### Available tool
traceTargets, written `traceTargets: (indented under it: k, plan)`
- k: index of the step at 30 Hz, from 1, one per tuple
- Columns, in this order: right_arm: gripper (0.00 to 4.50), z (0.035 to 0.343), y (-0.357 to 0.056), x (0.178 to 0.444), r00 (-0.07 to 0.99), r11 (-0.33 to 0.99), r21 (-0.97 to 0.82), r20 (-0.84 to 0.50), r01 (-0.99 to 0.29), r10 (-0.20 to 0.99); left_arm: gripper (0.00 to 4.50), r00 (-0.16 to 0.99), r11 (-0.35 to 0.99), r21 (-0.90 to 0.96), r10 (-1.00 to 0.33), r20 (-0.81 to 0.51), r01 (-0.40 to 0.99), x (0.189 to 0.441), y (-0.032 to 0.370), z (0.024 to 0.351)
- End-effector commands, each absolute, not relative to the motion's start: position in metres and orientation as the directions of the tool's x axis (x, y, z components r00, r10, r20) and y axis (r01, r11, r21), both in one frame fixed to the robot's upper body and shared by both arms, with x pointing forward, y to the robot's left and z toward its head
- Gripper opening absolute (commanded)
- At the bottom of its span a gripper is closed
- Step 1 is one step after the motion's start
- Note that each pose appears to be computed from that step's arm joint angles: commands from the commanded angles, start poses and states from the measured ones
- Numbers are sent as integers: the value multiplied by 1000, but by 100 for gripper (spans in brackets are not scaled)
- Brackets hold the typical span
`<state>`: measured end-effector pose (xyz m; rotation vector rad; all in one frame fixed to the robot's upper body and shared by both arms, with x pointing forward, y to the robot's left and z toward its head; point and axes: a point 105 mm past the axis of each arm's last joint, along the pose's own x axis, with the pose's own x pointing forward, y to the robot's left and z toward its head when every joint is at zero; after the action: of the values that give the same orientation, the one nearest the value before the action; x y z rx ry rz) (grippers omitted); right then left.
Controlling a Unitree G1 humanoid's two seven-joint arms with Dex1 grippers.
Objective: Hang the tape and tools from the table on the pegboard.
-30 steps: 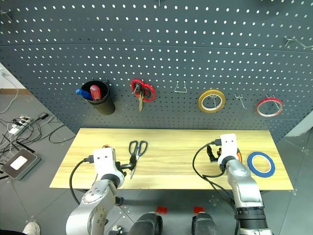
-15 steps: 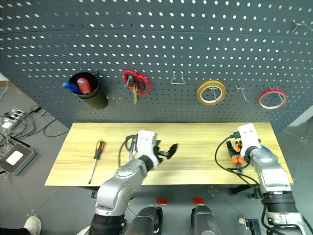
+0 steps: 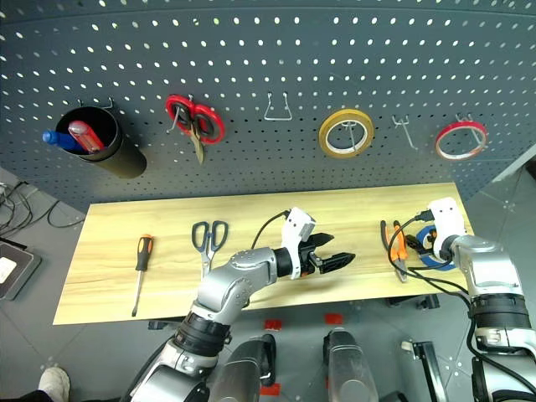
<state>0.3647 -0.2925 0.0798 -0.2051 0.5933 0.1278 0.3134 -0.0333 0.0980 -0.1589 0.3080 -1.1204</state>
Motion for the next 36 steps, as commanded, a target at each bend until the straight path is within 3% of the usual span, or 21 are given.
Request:
traceTargets:
  k: [1, 16, 19, 29, 36]
  plan:
    - [450, 86, -306, 366, 821, 977, -145, -570, -154, 45, 445, 330, 350, -289, -937, -118, 891, 306, -53, 105]
    - [450, 70, -314, 365, 781, 995, -76, -625, -63, 2, 445, 317, 334, -298, -943, -107, 894, 298, -57, 107]
    - [398, 65, -315, 365, 774, 997, -63, -633, -55, 3, 450, 320, 337, -295, -941, -106, 894, 299, -57, 109]
    - [77, 62, -314, 365, 777, 996, -64, -630, -57, 4, 450, 296, 309, -295, -951, -90, 904, 297, -62, 114]
    - [69, 71, -309, 363, 819, 978, -184, -573, -102, -23, 450, 293, 301, -285, -953, -74, 910, 296, -60, 116]
